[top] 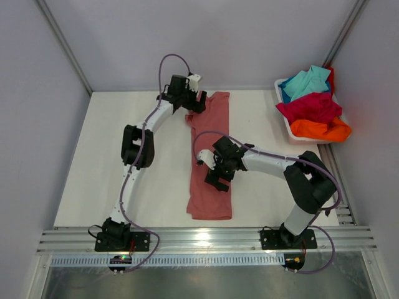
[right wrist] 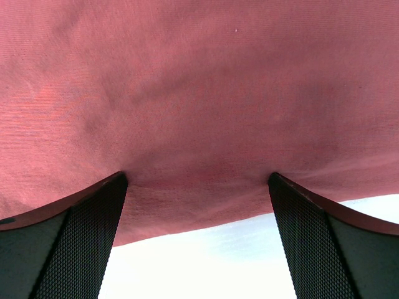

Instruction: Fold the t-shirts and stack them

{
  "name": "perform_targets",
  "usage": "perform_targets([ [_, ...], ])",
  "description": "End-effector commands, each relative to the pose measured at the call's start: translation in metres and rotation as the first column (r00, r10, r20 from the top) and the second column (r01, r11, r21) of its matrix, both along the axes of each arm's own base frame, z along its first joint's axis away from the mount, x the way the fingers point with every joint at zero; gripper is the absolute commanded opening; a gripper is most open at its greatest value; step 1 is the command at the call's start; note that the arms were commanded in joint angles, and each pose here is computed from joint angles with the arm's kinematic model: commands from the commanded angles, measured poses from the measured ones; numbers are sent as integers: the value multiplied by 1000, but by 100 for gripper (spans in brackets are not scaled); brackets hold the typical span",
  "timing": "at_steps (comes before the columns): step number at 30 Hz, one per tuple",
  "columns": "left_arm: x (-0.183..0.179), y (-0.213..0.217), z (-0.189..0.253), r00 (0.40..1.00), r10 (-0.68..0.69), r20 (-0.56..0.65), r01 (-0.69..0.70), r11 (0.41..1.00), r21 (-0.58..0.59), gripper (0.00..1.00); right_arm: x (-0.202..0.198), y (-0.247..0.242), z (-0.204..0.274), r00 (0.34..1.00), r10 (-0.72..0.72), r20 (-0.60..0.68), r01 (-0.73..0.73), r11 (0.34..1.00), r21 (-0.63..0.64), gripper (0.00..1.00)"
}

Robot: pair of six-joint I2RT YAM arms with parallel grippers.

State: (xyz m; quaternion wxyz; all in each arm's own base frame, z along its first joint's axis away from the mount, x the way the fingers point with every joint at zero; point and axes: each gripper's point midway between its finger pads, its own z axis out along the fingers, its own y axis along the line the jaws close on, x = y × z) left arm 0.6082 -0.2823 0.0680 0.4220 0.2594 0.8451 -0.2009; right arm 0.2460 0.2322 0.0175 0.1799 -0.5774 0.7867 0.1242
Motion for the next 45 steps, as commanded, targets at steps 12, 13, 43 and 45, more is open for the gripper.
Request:
perform_targets([
  [12, 4, -19, 60, 997, -31, 72, 42, 987, -156, 71, -1, 13, -10, 999, 19, -49, -18, 1000, 23, 99],
  [13, 4, -19, 56, 997, -32, 67, 42, 988, -152, 71, -2, 13, -10, 999, 21, -50, -20, 1000, 22, 99],
  [43, 12, -4, 34, 997, -10, 76, 18, 995, -101, 0, -8, 10, -16, 996, 26, -84, -26, 1000, 6, 99],
  [45, 16, 1, 43, 996, 9, 94, 1, 995, -101, 0, -8, 10, -17, 996, 29, -86, -28, 1000, 3, 99],
])
